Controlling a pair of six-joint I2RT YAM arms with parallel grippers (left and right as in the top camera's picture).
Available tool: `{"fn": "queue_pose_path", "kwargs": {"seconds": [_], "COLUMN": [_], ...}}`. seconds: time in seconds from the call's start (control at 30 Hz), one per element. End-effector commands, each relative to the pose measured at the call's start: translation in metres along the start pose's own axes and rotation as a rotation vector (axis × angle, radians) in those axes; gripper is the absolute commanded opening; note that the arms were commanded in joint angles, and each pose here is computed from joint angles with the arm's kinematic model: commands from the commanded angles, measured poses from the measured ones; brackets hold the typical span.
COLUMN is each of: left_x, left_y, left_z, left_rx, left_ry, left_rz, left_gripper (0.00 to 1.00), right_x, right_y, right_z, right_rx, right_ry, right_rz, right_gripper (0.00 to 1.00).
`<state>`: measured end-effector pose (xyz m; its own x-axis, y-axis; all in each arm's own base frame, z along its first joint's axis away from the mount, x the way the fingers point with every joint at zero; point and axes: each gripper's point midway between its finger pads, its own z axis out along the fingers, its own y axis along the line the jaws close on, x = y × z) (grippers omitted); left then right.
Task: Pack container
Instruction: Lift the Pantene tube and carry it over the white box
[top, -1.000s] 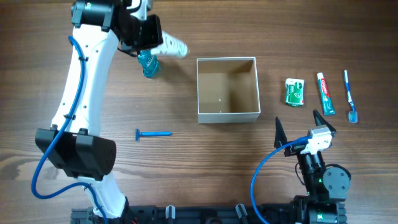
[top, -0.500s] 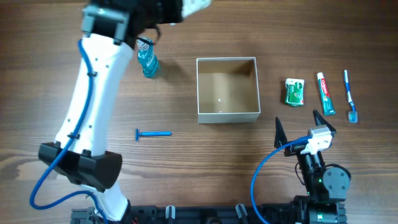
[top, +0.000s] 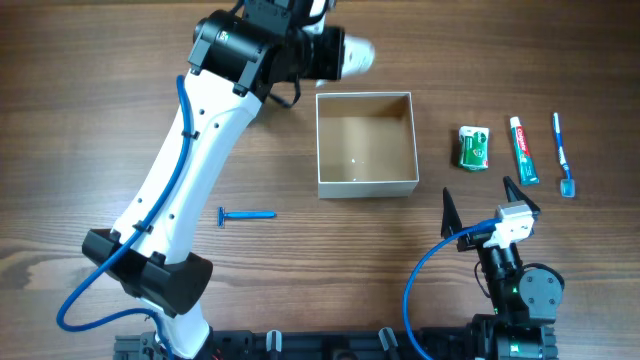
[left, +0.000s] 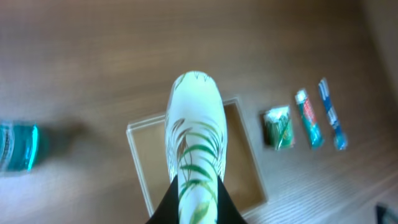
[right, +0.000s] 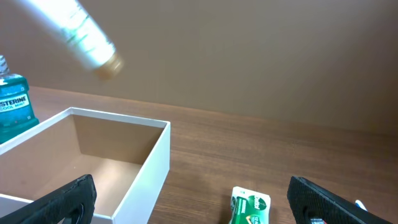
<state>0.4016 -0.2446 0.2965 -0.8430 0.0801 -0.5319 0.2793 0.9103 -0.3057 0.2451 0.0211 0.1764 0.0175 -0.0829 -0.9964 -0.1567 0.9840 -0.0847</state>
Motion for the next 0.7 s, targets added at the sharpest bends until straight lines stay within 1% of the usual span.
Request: {"fn": "queue_pose_path", "kwargs": {"seconds": [0.0, 0.2, 0.33, 0.43, 0.67], "left_x": [0.003, 0.005, 0.025, 0.038, 0.033], "left_y": [-0.003, -0.007, -0.005, -0.001, -0.002], "left_z": [-0.013, -0.002, 0.019, 0.029, 0.033], "left_rx": [-0.003, -0.002, -0.029, -0.065, -0.065], "left_ry": [0.003, 0.019, 0.115, 0.173, 0.152], "left_rz": [-0.023, -0.014, -0.014, -0.05, -0.059], "left_gripper": [0.04, 0.04, 0.04, 0.04, 0.04], "right_x": [-0.001, -0.001, -0.001, -0.001, -0.001], "right_y": [-0.003, -0.003, -0.003, -0.003, -0.003], "right_z": [0.0, 0.0, 0.0, 0.0, 0.0], "right_rx": [0.014, 0.014, 0.014, 0.014, 0.014], "right_ry": [-0.006, -0.006, -0.006, -0.006, -0.006], "right_rz": [0.006, 0.006, 0.006, 0.005, 0.006], "right_gripper": [1.0, 1.0, 1.0, 1.0, 1.0]}}
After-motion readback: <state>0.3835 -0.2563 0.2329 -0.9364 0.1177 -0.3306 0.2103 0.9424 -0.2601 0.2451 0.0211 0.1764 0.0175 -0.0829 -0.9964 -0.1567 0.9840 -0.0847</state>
